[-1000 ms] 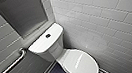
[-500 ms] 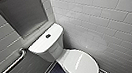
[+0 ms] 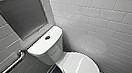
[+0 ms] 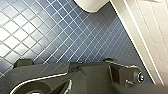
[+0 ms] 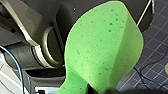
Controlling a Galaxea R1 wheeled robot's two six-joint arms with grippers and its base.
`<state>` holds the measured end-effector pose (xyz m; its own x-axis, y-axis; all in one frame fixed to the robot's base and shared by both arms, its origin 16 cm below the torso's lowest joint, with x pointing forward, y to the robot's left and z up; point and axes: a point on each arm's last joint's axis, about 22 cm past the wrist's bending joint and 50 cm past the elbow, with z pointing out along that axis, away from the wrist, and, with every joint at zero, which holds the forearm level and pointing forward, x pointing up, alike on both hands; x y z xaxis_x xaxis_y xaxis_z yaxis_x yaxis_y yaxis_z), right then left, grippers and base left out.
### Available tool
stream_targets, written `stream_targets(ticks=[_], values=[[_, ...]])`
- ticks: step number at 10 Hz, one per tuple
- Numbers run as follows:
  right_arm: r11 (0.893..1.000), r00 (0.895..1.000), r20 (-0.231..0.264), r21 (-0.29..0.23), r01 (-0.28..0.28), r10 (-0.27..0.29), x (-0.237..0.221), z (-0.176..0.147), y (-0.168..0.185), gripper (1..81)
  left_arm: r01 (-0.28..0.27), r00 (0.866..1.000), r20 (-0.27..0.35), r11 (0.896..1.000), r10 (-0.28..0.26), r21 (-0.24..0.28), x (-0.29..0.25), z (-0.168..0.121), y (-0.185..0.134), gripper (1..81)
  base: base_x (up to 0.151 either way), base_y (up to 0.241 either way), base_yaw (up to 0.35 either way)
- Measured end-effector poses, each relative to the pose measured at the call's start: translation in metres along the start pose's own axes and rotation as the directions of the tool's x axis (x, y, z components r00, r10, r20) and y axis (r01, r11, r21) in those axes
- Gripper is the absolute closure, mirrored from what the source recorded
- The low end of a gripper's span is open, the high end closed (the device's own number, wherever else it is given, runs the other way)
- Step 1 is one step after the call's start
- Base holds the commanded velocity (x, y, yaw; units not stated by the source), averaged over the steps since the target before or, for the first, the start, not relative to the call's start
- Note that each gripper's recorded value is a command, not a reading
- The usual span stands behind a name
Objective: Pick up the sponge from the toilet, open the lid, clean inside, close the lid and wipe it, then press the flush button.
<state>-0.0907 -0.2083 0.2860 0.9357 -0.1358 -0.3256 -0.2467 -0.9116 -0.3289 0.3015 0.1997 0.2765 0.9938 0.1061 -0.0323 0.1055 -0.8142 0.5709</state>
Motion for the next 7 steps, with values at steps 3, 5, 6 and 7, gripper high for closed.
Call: stream_targets(ticks=[3, 5, 6, 7], values=[[0.998, 0.995, -0.078, 0.002, -0.067, 0.067, 0.011, 0.025, 0.004, 81.1, -0.014, 1.000, 0.020, 0.999, 0.015, -0.046, 0.060, 0.040, 0.023, 1.0, 0.000, 0.000, 0.000], [0.996, 0.991, -0.095, 0.011, -0.092, 0.092, 0.007, 0.032, 0.000, 81.1, -0.010, 1.000, -0.003, 0.998, 0.010, -0.069, 0.100, 0.051, 0.040, 1.0, 0.000, 0.000, 0.000], [0.996, 0.991, -0.096, 0.011, -0.091, 0.092, 0.008, 0.033, 0.000, 81.1, -0.003, 1.000, 0.004, 0.998, 0.003, -0.070, 0.100, 0.050, 0.041, 1.0, 0.000, 0.000, 0.000], [0.996, 0.991, -0.097, 0.012, -0.092, 0.093, 0.008, 0.033, -0.001, 81.1, 0.000, 1.000, 0.018, 0.998, 0.001, -0.070, 0.097, 0.050, 0.040, 1.0, 0.000, 0.000, 0.000]])
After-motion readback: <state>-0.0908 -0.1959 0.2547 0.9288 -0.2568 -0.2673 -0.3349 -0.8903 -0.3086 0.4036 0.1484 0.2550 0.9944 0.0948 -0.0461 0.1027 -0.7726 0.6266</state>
